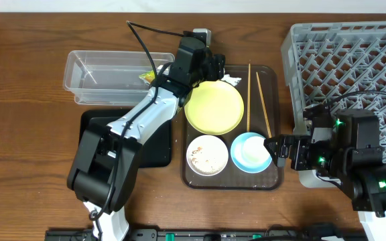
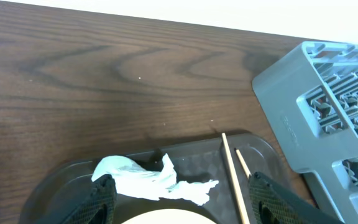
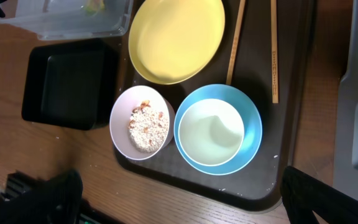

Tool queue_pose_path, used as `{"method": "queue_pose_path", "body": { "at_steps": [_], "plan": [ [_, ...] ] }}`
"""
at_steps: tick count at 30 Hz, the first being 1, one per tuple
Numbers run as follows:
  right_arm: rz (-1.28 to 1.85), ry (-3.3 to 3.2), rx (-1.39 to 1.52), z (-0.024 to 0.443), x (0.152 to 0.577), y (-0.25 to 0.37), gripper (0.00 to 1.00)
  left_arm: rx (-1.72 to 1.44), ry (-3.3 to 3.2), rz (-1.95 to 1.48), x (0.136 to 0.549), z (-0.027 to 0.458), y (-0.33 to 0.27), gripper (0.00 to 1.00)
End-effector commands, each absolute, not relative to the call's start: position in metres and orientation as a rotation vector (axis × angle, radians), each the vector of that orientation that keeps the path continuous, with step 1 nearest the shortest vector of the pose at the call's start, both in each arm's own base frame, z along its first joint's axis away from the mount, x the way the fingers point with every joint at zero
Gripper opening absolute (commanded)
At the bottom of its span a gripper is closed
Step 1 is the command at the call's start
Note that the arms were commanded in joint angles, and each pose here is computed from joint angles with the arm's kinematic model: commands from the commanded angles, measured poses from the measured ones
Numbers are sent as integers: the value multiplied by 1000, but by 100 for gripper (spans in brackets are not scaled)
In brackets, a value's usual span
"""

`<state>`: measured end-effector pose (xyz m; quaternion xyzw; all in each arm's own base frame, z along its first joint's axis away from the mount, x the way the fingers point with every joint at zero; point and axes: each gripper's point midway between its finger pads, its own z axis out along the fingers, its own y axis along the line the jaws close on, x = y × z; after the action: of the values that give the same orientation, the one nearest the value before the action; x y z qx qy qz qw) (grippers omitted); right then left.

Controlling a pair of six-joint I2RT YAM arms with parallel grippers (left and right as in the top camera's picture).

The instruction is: Sort waste into correct bins and load items into the dishwasher rack

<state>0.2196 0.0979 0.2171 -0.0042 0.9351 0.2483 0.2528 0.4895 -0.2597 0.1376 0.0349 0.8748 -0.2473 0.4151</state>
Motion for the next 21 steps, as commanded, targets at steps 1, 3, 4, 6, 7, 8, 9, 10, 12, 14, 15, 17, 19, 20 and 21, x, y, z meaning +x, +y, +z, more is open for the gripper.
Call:
{"method": "queue_pose_path", "body": {
  "at_steps": [1, 3, 4, 6, 7, 8, 9, 10, 12, 14, 15, 17, 19, 20, 21],
  "plan": [
    [668, 2520, -13, 224, 222, 95, 99, 59, 2212, -518, 497, 122, -249, 68],
    [669, 2522, -13, 224, 222, 95, 99, 62, 2218, -478, 501, 110, -246, 68],
    [669, 2523, -13, 223, 222, 95, 99, 90, 2226, -461, 502, 101, -246, 68],
    [669, 2524, -12, 223, 221, 95, 99, 125, 2251, -434, 502, 82, -247, 68],
    [668, 2527, -11, 223, 221, 95, 99, 139, 2262, -424, 502, 74, -247, 68],
    [669, 2528, -11, 223, 221, 95, 99, 152, 2275, -412, 502, 66, -247, 68],
    [669, 2530, -10, 222, 220, 95, 99, 178, 2281, -397, 502, 59, -247, 68],
    [669, 2530, -10, 222, 220, 95, 99, 210, 2281, -381, 502, 54, -247, 68],
    [669, 2530, -10, 222, 220, 95, 99, 283, 2259, -337, 504, 51, -249, 68],
    [669, 2530, -10, 222, 220, 95, 99, 313, 2230, -259, 507, 52, -246, 68],
    [669, 2530, -10, 222, 220, 95, 99, 325, 2217, -222, 509, 53, -246, 68],
    [669, 2530, -10, 222, 220, 95, 99, 354, 2202, -196, 509, 53, -248, 68],
    [669, 2531, -10, 222, 220, 95, 99, 368, 2193, -193, 510, 50, -250, 68],
    [669, 2531, -10, 222, 220, 95, 99, 368, 2196, -192, 510, 47, -250, 68],
    [669, 2531, -10, 222, 220, 95, 99, 369, 2199, -192, 511, 43, -250, 68]
  ]
}}
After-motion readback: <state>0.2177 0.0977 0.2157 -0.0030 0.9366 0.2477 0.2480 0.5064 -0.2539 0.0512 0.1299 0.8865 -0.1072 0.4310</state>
